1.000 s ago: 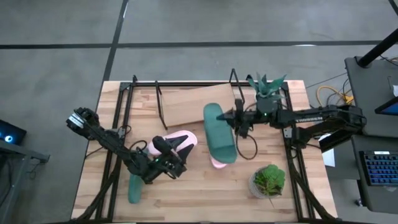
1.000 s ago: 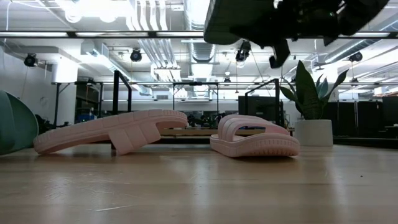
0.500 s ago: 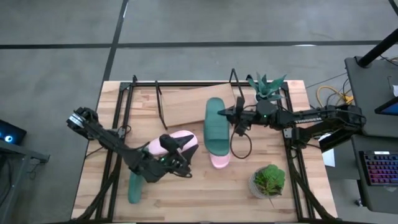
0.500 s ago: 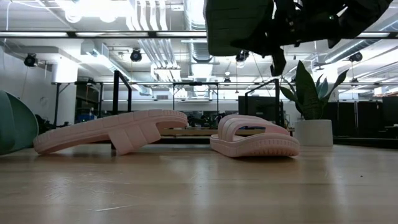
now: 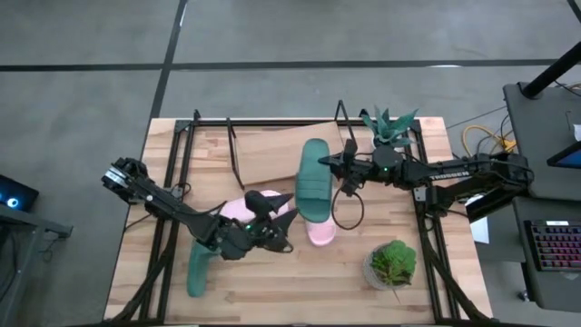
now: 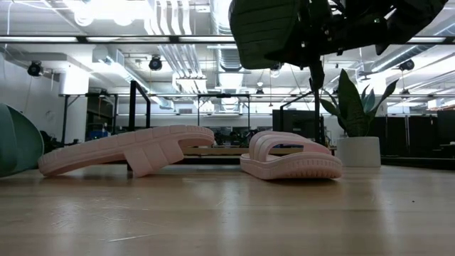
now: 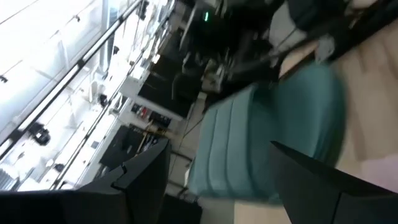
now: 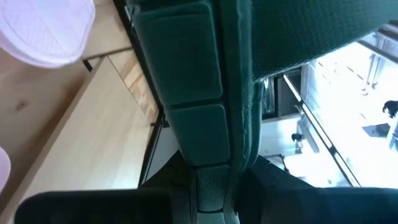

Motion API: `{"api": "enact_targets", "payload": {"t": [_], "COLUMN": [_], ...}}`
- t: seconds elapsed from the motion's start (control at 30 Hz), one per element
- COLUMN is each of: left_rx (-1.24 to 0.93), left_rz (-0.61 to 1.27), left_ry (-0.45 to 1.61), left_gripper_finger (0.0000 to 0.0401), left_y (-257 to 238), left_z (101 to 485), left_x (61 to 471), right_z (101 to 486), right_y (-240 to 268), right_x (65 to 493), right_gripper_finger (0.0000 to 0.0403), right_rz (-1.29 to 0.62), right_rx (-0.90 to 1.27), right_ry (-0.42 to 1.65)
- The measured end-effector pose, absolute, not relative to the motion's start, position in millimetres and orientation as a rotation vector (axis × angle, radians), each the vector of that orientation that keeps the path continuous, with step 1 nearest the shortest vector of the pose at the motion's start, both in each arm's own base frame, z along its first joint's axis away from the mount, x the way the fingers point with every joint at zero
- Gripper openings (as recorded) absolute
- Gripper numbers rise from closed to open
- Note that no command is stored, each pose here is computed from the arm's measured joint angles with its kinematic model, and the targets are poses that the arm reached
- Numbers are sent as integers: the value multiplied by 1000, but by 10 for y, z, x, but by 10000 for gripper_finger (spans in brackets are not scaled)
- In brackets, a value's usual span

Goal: Pick and place slides into the shelf
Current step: Put the top green slide on the shelf

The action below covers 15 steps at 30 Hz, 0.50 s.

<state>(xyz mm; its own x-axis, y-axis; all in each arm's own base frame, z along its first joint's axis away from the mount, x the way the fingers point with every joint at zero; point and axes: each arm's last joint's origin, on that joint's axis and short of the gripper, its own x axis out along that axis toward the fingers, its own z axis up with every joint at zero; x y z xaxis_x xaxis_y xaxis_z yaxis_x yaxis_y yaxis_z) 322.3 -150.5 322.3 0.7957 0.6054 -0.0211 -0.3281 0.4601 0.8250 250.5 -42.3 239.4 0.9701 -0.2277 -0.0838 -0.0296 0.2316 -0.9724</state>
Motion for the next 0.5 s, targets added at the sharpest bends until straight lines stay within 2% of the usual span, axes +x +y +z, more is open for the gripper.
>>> {"api": "enact_targets", "payload": {"t": [0.5], "left_rx": [961], "left_rz": [650], "left_ry": [437], "left_gripper_finger": [251], "left_y": [-1256], "left_z": [3180], "left_x": [3503], "right_z": [2372], "right_y": [-438], "right_x": [2500], "right_gripper_finger": [53], "right_rz": [-136], "right_rx": [-1315], "right_ry": [253]}}
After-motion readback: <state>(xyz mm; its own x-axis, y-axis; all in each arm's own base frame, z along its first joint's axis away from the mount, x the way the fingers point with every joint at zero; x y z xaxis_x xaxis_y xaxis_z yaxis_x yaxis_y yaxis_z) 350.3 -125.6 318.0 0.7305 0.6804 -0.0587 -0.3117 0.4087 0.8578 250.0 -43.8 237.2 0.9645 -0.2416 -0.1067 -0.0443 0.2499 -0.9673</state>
